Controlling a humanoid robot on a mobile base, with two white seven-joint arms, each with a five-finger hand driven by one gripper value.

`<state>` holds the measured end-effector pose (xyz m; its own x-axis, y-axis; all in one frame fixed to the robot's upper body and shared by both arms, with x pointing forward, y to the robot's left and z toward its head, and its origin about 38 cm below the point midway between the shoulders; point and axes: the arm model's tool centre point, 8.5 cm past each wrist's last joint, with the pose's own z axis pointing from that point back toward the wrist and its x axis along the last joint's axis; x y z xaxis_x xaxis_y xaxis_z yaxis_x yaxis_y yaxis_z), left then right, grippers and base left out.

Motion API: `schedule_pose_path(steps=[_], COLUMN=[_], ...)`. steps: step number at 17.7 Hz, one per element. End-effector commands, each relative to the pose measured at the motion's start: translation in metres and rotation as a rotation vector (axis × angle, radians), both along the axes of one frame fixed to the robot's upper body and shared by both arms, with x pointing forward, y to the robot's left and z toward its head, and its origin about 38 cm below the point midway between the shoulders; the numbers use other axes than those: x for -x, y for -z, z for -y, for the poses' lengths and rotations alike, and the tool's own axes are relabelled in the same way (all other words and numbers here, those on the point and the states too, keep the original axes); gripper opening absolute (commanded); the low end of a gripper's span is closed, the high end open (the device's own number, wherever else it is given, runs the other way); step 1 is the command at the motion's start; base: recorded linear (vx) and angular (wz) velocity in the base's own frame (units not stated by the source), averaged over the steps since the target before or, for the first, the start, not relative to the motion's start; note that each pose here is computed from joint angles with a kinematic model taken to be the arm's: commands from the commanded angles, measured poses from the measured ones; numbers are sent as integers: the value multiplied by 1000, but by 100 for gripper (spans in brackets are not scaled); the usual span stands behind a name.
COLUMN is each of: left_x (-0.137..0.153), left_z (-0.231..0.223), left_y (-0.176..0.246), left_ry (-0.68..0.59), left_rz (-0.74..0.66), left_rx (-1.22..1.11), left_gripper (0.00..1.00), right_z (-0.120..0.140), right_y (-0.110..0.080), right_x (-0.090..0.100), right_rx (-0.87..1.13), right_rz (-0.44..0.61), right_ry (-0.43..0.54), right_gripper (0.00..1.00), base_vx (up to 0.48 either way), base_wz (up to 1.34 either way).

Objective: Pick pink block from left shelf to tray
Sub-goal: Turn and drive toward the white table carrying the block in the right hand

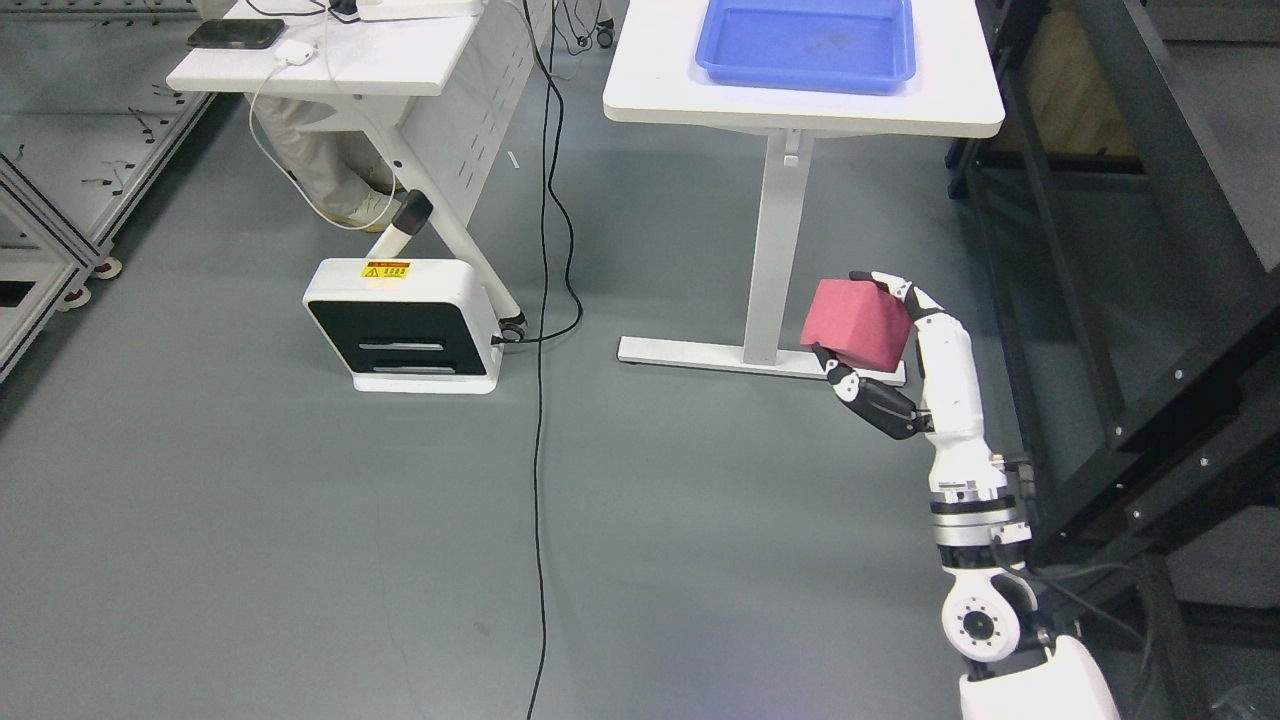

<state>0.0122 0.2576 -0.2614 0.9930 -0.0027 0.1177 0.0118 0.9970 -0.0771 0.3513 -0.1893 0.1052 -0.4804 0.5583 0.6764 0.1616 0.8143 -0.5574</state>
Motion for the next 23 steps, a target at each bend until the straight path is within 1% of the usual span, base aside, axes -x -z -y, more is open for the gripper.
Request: schedule_pose_path(steps=[1,7,23], left_x=[7,7,7], left_z=[-11,-11,-11], left_y=[-1,-1,-1], left_ry=[0,0,0], left_rz=[-2,-2,-2], left_rx=[-15,-15,-15], left_gripper=[100,100,100], right_z=[-6,-5,-8], right_y=[-11,-10,-14], right_x=[2,4,3], right_rx=[12,11,11], right_rz=[37,34,46], right_ry=[-31,-30,-40], right_gripper=[6,6,6], base_vx=[273,287,255], base_wz=[-5,-70,-76])
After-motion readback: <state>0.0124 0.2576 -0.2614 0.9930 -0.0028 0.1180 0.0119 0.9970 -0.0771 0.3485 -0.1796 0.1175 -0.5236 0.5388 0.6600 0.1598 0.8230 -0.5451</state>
